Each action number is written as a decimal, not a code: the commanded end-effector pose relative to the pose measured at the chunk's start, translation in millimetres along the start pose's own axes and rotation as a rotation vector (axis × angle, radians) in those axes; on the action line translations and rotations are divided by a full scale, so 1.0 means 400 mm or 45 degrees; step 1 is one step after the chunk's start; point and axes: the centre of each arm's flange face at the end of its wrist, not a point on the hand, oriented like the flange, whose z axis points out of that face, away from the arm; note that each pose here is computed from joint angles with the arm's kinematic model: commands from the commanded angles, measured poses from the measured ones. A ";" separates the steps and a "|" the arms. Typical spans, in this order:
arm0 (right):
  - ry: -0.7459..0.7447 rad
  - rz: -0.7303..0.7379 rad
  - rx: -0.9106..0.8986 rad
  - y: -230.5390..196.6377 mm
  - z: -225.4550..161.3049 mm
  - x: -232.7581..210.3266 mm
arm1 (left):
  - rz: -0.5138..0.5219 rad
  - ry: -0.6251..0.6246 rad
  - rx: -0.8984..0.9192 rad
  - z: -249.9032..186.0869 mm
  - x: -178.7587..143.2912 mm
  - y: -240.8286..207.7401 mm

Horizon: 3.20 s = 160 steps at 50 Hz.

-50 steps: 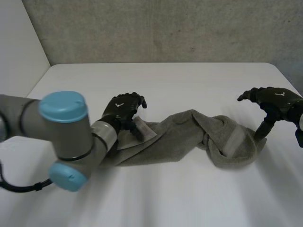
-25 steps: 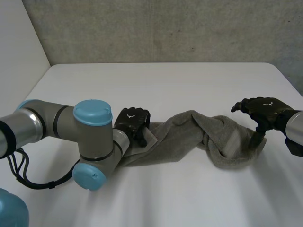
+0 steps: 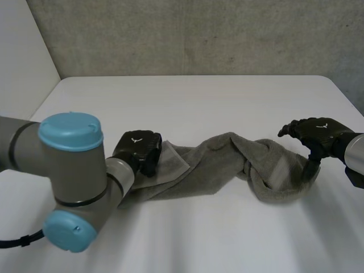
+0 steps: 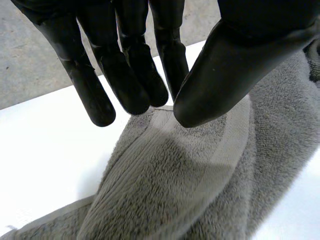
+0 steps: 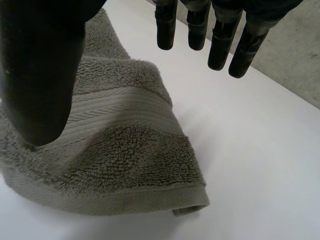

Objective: Fold the towel.

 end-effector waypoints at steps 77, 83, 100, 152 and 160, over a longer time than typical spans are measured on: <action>-0.047 -0.080 -0.102 0.044 0.014 -0.056 | 0.030 -0.108 0.023 0.033 0.028 0.050; -0.045 -0.083 -0.099 0.042 0.012 -0.056 | 0.027 -0.116 0.015 0.017 0.021 0.051; -0.056 -0.089 -0.112 0.047 0.013 -0.069 | -0.005 -0.177 -0.042 0.001 -0.031 0.076; -0.046 -0.655 0.168 0.201 0.013 -0.251 | -0.136 -0.487 0.193 -0.004 -0.266 -0.045; 0.002 -0.626 0.221 0.193 0.037 -0.242 | -0.136 -0.487 0.201 -0.002 -0.266 -0.047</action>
